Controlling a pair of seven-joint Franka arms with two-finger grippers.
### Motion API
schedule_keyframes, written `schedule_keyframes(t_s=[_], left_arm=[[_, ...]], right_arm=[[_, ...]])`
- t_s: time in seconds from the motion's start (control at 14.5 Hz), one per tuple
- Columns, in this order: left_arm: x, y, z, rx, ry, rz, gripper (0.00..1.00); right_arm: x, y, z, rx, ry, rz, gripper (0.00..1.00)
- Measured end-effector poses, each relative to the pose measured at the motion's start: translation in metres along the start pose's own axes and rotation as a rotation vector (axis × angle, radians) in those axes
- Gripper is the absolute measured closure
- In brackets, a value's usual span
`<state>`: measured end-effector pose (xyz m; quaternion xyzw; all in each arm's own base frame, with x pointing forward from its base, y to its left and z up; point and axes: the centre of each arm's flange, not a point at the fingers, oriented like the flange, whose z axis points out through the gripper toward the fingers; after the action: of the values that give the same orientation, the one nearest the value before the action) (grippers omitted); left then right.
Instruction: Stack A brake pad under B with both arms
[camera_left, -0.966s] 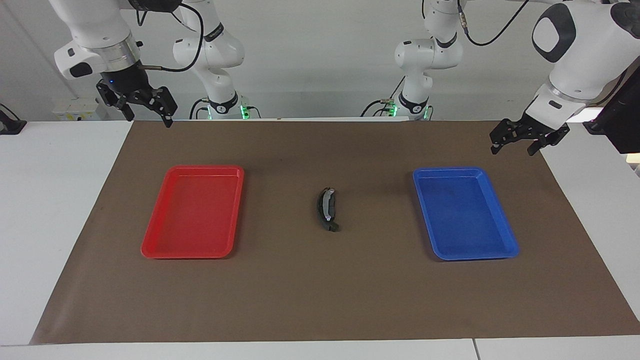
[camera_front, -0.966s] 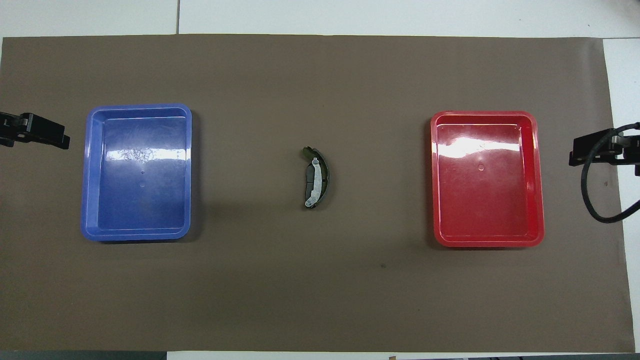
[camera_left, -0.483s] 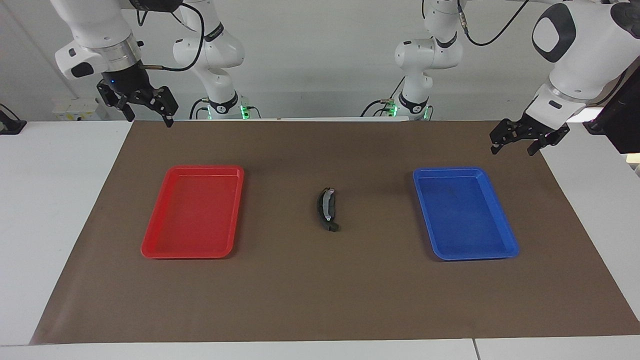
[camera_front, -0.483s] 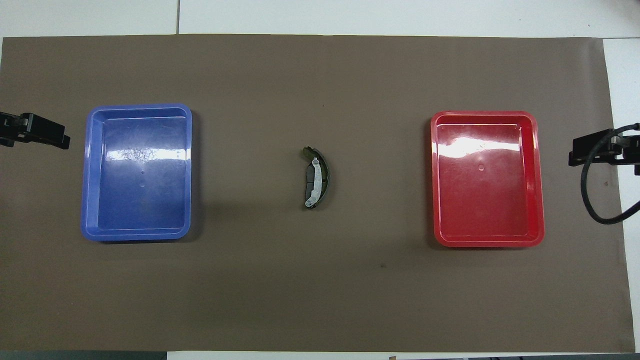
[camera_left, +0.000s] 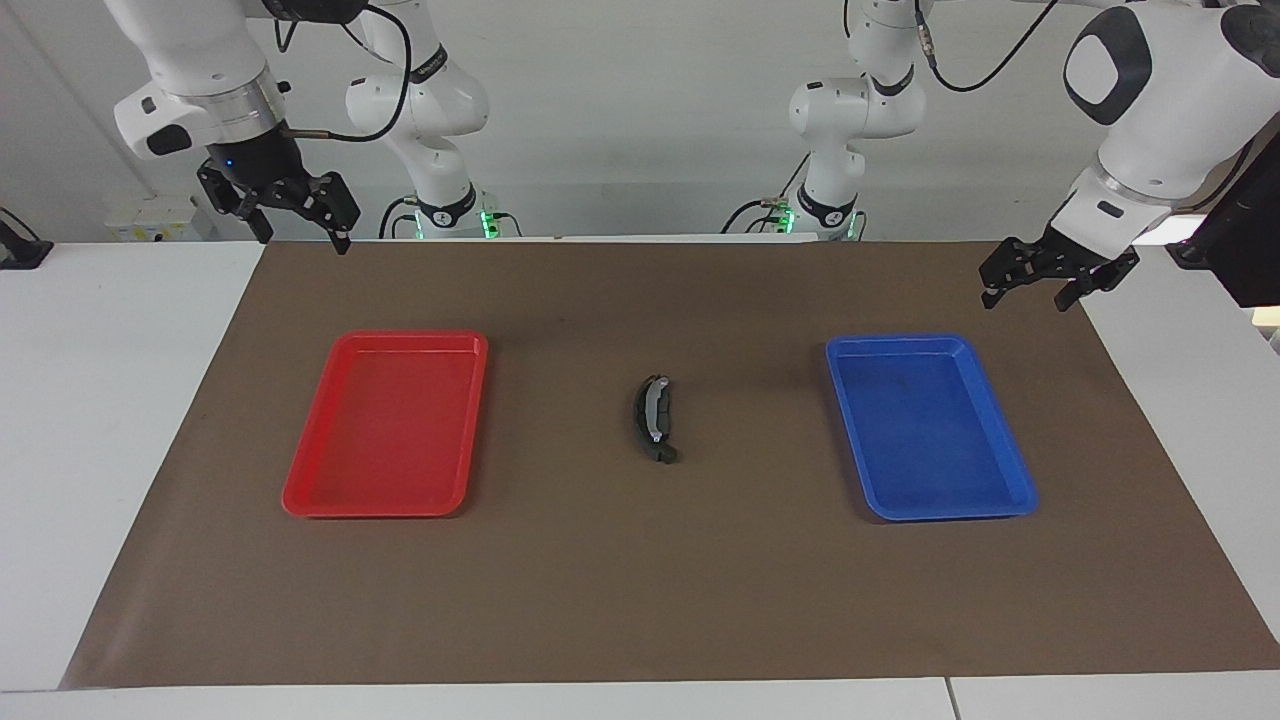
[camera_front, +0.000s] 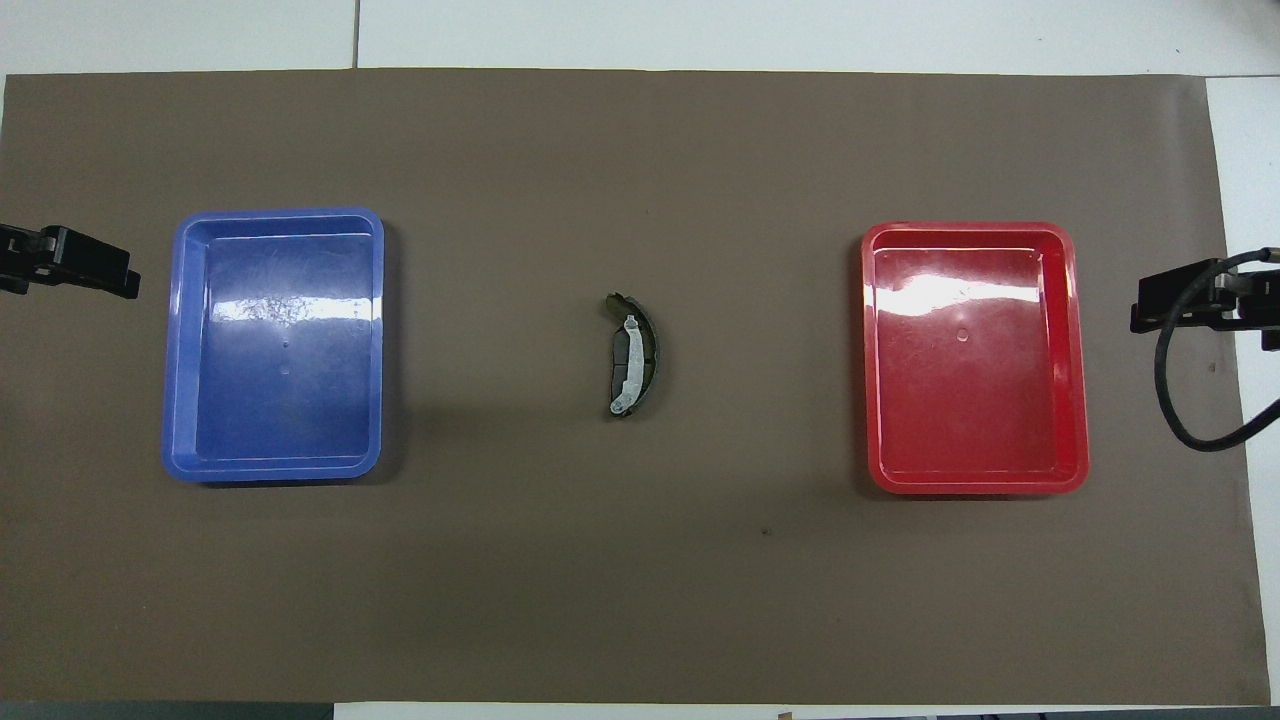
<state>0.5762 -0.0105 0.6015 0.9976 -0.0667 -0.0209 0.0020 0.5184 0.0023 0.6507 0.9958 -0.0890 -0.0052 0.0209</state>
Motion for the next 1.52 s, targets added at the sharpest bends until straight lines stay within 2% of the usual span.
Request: schedule_keyframes(t_s=[0.62,1.52], left_arm=[[0.0,0.0,0.0,0.0,0.0,0.0,0.01],[0.0,0.0,0.0,0.0,0.0,0.0,0.01]], right_arm=[[0.0007,0.0,0.0011,0.034,-0.013,0.005,0.0],[0.0008,0.002,0.0014,0.019,-0.024,-0.041,0.0]])
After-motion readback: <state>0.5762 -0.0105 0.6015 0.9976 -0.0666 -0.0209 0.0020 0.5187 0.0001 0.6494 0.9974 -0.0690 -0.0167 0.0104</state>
